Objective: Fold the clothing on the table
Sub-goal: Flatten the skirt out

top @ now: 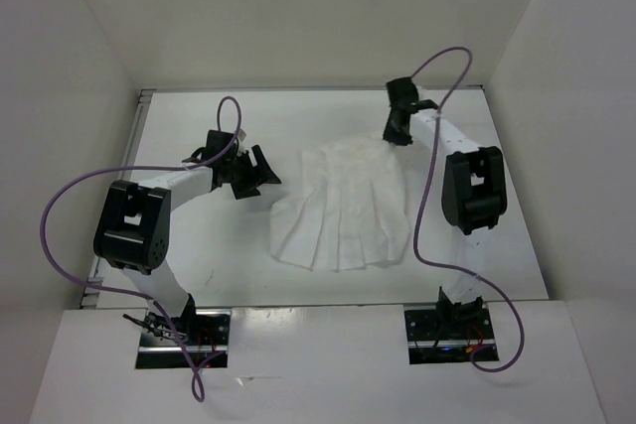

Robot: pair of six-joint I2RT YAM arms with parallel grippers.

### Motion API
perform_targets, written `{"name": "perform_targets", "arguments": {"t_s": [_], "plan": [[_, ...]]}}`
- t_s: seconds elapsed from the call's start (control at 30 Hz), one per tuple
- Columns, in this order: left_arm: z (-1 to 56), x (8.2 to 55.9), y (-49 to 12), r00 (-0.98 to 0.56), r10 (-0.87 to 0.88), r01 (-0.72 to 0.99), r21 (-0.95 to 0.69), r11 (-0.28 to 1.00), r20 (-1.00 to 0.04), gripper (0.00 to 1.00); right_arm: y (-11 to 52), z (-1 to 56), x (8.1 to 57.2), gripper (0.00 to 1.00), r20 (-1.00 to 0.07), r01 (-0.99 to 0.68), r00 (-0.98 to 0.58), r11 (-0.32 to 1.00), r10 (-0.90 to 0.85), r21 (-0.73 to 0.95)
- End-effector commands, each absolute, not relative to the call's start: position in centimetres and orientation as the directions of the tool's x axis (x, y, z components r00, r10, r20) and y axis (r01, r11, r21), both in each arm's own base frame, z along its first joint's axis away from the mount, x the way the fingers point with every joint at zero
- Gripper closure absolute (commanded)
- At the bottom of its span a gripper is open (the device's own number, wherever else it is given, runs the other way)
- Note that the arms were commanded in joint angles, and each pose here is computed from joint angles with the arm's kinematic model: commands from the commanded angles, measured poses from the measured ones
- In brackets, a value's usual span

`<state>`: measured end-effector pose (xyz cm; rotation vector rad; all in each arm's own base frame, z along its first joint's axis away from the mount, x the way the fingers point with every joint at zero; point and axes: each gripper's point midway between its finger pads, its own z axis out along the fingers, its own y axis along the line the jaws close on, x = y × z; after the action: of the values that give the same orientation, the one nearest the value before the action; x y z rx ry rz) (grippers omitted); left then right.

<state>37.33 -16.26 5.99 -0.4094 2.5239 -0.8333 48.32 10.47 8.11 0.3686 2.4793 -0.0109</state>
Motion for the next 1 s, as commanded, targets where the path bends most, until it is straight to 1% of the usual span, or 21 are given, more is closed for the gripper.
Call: {"name": "perform_targets", "arguments": {"t_s": [0.0,0.03,0.1,0.13,0.17,0.2,0.23,0.3,0.4,0.43,0.5,0.57,0.6,0.67,0.73,0.77,0.83,0.87,0.9,0.93,0.97], "plan": [[7.1,38.5,-16.8,-0.849,-0.379,-0.071,-0.629,0.774,-0.369,0.18,4.6,12.0,51.0,0.65,-0.655,0.418,-0.638,0.896,0.405,0.147],[7.1,38.5,-16.8,-0.849,-0.379,-0.071,-0.629,0.774,-0.369,0.18,4.6,11.4,50.8,0.6,-0.642,0.421,-0.652,0.897,0.403,0.136],[7.1,38.5,-16.8,-0.849,-0.379,-0.071,-0.629,0.774,-0.369,0.18,6.6,13.3,50.1,0.5,-0.683,0.371,-0.648,0.923,0.338,0.105],[7.1,38.5,-16.8,-0.849,-0.379,-0.071,-0.629,0.774,-0.369,0.18,7.7,14.5,49.8,0.47,-0.711,0.354,-0.633,0.931,0.305,0.084],[7.1,38.5,-16.8,-0.849,-0.379,-0.071,-0.629,0.774,-0.369,0.18,8.2,16.9,49.4,0.44,-0.762,0.369,-0.585,0.928,0.277,0.054],[7.1,38.5,-16.8,-0.849,-0.379,-0.071,-0.629,0.774,-0.369,0.18,11.4,17.1,48.0,0.39,-0.769,0.292,-0.61,0.956,0.193,0.008],[7.1,38.5,-16.8,-0.849,-0.379,-0.071,-0.629,0.774,-0.369,0.18,12.9,17.2,47.6,0.38,-0.773,0.26,-0.615,0.966,0.158,-0.009],[7.0,38.5,-17.0,-0.851,-0.383,-0.075,-0.639,0.766,-0.359,0.18,16.7,16.7,46.2,0.38,-0.74,0.151,-0.666,0.989,0.097,-0.006],[7.1,38.3,-17.4,-0.857,-0.372,-0.064,-0.644,0.763,-0.356,0.18,19.6,13.8,45.9,0.38,-0.68,0.072,-0.73,0.997,0.065,0.017],[7.1,38.3,-17.4,-0.857,-0.372,-0.064,-0.644,0.763,-0.356,0.18,20.6,13.5,46.0,0.37,-0.68,0.043,-0.732,0.999,0.048,0.023],[7.1,38.3,-17.4,-0.857,-0.372,-0.064,-0.644,0.763,-0.356,0.18,21.7,10.9,46.4,0.37,-0.639,0.019,-0.769,0.999,0.033,0.029],[7.1,38.3,-17.4,-0.857,-0.372,-0.064,-0.644,0.763,-0.356,0.18,22.4,9.8,47.3,0.37,-0.628,0.011,-0.777,0.999,0.031,0.036],[7.1,38.3,-17.4,-0.857,-0.372,-0.064,-0.644,0.763,-0.356,0.18,22.6,8.0,47.5,0.37,-0.606,0.011,-0.795,1.0,0.021,0.019],[7.1,38.3,-17.4,-0.857,-0.372,-0.064,-0.644,0.763,-0.356,0.18,23.1,7.2,47.9,0.37,-0.597,0.003,-0.802,1.0,0.019,0.028],[7.4,38.3,-17.4,-0.854,-0.373,-0.058,-0.646,0.761,-0.363,0.18,24.0,5.3,47.5,0.37,-0.565,-0.02,-0.825,0.999,0.002,0.033],[7.4,38.3,-17.4,-0.854,-0.373,-0.058,-0.646,0.761,-0.363,0.18,24.2,5.3,47.8,0.38,-0.567,-0.02,-0.824,0.999,0.003,0.034],[7.1,38.1,-17.4,-0.857,-0.372,-0.064,-0.644,0.763,-0.356,0.18,24.6,4.5,47.4,0.44,-0.546,-0.035,-0.838,0.998,-0.001,0.052],[7.1,38.1,-17.4,-0.857,-0.372,-0.064,-0.644,0.763,-0.356,0.18,24.8,4.5,47.4,0.61,-0.542,-0.041,-0.84,0.997,-0.002,0.06],[7.1,38.1,-17.4,-0.857,-0.372,-0.064,-0.644,0.763,-0.356,0.18,24.8,4.0,46.8,0.74,-0.523,-0.038,-0.853,0.997,0.002,0.065],[7.1,38.1,-17.4,-0.857,-0.372,-0.064,-0.644,0.763,-0.356,0.18,25.1,4.6,46.7,0.86,-0.523,-0.048,-0.852,0.995,0.004,0.085],[7.1,38.1,-17.4,-0.857,-0.372,-0.064,-0.644,0.763,-0.356,0.18,25.4,4.4,45.5,0.98,-0.499,-0.052,-0.866,0.995,0.0,0.09]]}}
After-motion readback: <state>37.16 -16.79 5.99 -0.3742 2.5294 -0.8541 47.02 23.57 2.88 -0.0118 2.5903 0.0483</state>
